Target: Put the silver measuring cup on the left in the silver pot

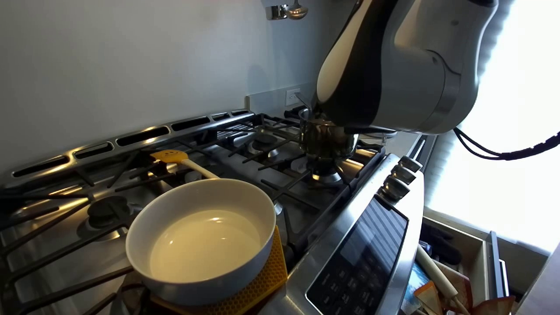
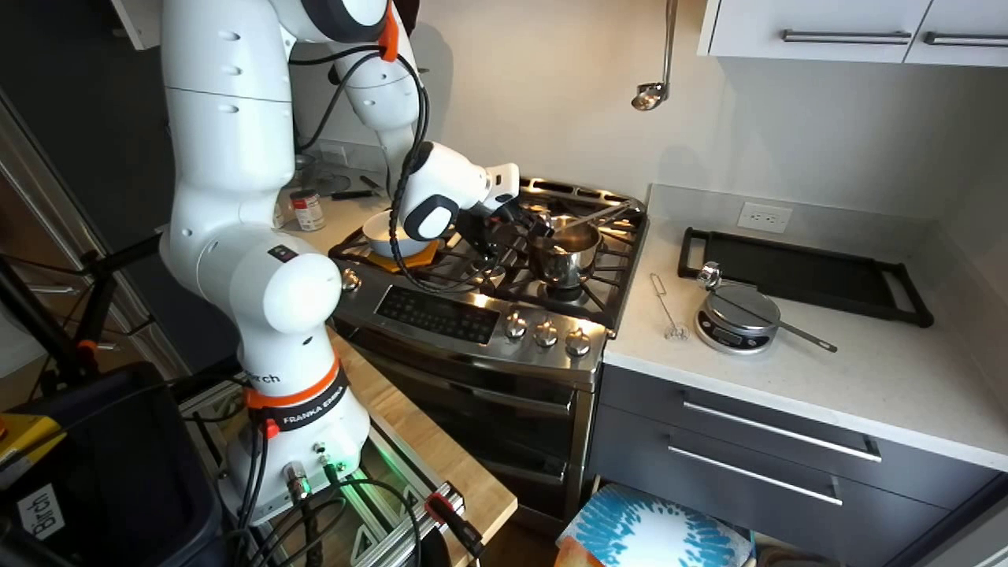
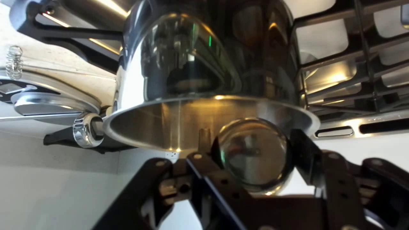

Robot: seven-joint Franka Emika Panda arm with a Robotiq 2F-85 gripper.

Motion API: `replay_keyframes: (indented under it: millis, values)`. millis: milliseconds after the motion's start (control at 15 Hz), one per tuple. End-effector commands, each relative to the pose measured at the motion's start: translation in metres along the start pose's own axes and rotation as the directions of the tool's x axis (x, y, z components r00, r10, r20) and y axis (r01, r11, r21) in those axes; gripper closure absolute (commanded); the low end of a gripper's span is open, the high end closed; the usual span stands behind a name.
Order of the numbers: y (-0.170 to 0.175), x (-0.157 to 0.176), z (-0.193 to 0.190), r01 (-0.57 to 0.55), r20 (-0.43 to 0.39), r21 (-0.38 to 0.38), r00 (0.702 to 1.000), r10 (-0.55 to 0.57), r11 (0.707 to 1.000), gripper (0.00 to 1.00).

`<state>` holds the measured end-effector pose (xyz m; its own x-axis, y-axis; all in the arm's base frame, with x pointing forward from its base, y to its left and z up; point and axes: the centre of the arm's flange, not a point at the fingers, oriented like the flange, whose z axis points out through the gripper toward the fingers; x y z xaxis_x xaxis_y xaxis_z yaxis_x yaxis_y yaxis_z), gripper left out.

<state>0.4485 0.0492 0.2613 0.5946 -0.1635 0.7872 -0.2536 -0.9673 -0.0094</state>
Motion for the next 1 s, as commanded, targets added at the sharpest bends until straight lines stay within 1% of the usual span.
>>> replay_keyframes:
  millis: [0, 133, 200, 267, 400, 600, 733, 867, 933]
  values:
    - [-0.008, -0.009, 0.01, 0.01, 0.081, 0.023, 0.997, -0.011, 1.0, 0.62]
    - [-0.007, -0.009, 0.01, -0.001, 0.093, 0.018, 0.996, 0.0, 1.0, 0.62]
    - [-0.007, -0.008, 0.011, -0.006, 0.095, 0.017, 0.995, 0.005, 1.0, 0.26]
    - [-0.007, -0.008, 0.012, -0.009, 0.099, 0.013, 0.995, 0.007, 1.0, 0.12]
    - [-0.004, -0.007, 0.012, -0.017, 0.109, 0.009, 0.994, 0.016, 1.0, 0.01]
    - [-0.002, -0.007, 0.01, -0.024, 0.12, -0.011, 0.992, 0.026, 1.0, 0.0]
    - [-0.001, -0.005, 0.001, -0.024, 0.108, -0.036, 0.994, 0.028, 0.999, 0.0]
    - [-0.002, -0.002, -0.026, -0.016, 0.041, -0.099, 0.999, 0.02, 0.995, 0.0]
    - [-0.002, 0.001, -0.046, -0.015, -0.019, -0.144, 1.0, 0.012, 0.989, 0.0]
